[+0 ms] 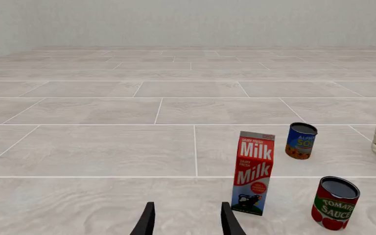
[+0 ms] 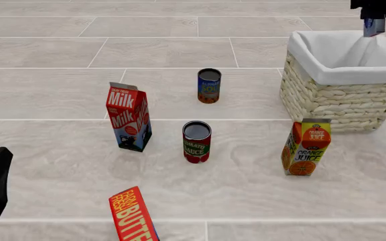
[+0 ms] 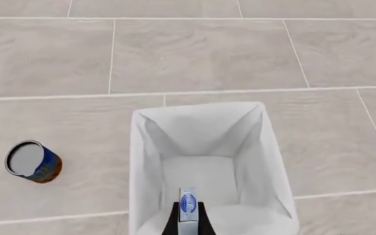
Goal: Pick the cream cheese and place it in the basket.
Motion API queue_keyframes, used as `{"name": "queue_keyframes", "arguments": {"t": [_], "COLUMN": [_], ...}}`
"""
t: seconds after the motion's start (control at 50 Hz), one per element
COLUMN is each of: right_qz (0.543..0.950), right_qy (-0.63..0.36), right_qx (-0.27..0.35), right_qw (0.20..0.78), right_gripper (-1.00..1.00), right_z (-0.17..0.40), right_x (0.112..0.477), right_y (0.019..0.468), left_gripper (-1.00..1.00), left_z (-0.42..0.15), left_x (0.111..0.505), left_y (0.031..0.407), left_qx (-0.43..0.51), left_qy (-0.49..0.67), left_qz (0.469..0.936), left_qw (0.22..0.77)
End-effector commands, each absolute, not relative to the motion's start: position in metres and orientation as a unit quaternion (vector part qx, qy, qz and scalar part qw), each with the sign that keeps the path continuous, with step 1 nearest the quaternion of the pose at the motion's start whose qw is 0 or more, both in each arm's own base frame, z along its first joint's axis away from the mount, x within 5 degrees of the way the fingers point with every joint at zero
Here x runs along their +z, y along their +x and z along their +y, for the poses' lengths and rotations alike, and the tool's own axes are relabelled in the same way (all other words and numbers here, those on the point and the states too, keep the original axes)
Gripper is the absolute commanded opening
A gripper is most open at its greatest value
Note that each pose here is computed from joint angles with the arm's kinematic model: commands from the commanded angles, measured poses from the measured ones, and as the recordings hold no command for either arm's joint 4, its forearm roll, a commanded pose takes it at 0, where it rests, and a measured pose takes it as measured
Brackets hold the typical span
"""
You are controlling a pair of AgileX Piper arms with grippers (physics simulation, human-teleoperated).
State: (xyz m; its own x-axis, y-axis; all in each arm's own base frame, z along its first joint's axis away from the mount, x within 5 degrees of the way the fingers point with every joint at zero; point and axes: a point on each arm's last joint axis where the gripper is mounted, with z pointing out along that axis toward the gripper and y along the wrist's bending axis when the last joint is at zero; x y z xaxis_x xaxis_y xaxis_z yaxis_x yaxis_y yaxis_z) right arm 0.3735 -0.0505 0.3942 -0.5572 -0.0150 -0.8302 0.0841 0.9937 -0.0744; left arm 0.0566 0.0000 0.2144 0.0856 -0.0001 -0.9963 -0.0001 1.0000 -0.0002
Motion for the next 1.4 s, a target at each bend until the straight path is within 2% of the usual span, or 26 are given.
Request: {"name": "queue_keyframes", "arguments": {"t": [0.02,0.56,0.8,1.4], "right_qz": [0.89,0.915,0.929,0.931], "right_qy": [0.021,0.004,-0.023,-0.016], "right_qx": [-0.057,-0.058,-0.064,-0.066], "right_qw": [0.452,0.4,0.364,0.359], "right_gripper": [-1.0,-1.0,-1.0,-1.0], "right_z": [-0.059,-0.065,-0.067,-0.074], "right_x": [0.387,0.375,0.346,0.328], "right_y": [0.394,0.431,0.443,0.45], "left_gripper": [1.0,1.0,1.0,1.0], "left_z": [0.0,0.0,0.0,0.0], "left_x": [0.214,0.214,0.214,0.214], "left_y": [0.057,0.057,0.057,0.057], "left_qx": [0.0,0.0,0.0,0.0], "left_qy": [0.0,0.0,0.0,0.0], "left_qz": [0.676,0.676,0.676,0.676], "left_qw": [0.737,0.737,0.737,0.737]}}
